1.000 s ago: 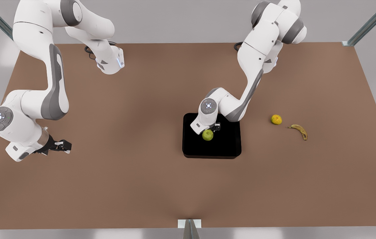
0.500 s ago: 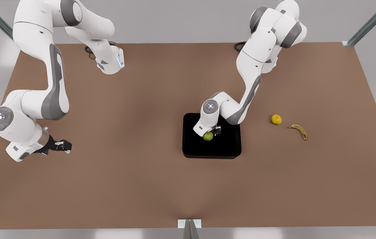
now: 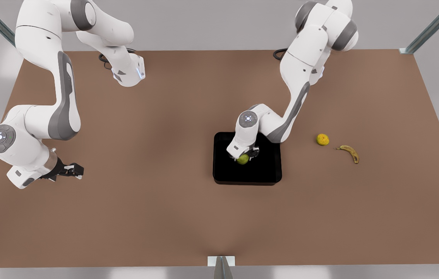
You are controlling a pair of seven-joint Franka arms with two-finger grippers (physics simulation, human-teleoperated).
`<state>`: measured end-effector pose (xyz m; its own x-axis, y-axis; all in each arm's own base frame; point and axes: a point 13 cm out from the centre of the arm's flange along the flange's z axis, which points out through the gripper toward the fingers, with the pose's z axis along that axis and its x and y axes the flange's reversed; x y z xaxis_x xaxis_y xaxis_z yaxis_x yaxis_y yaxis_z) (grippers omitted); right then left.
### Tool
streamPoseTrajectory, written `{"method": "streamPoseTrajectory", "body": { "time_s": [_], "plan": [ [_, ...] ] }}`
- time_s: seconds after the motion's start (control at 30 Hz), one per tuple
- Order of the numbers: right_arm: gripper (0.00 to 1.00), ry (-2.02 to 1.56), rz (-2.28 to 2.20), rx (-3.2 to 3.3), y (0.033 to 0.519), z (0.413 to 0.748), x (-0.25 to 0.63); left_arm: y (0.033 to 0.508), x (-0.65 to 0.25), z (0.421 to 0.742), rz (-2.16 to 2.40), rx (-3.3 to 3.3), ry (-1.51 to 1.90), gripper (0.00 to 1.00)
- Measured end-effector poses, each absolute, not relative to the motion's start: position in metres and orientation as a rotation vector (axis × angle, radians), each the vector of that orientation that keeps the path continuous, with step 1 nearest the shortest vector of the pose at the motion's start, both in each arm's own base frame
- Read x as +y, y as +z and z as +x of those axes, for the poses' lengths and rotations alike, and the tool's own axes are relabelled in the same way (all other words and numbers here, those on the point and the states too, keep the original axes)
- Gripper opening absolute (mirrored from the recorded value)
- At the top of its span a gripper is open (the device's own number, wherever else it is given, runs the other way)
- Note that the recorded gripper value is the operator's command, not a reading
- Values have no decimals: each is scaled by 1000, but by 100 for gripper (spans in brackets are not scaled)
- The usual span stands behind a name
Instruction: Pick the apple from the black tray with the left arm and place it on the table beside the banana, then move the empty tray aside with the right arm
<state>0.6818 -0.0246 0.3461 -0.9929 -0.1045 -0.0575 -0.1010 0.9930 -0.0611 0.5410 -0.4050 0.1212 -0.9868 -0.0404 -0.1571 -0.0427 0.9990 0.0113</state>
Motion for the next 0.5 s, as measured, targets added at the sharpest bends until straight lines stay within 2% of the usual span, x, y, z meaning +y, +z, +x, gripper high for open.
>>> {"method": "streamPoseTrajectory", "body": {
  "time_s": [0.07,0.13,0.2,0.23,0.3,0.37,0.43,0.5],
  "plan": [
    [100,-89,-159,3076,346,682,-24,179,-366,557,-139,2973,44,78],
    [100,-84,-199,3081,349,679,-5,211,-296,558,-238,2993,98,78],
    [100,-56,-358,3054,388,672,80,230,-216,558,-347,3013,149,78],
    [100,-23,-484,3048,403,656,146,232,-174,558,-403,3026,174,78],
    [100,122,-687,3071,412,597,278,224,-95,557,-502,3060,214,78],
    [100,273,-744,3159,390,542,367,190,-15,539,-599,3116,242,78],
    [100,373,-671,3258,349,516,421,150,25,506,-604,3177,240,78],
    [100,429,-556,3315,310,509,468,127,26,497,-499,3206,220,79]
  ]
}}
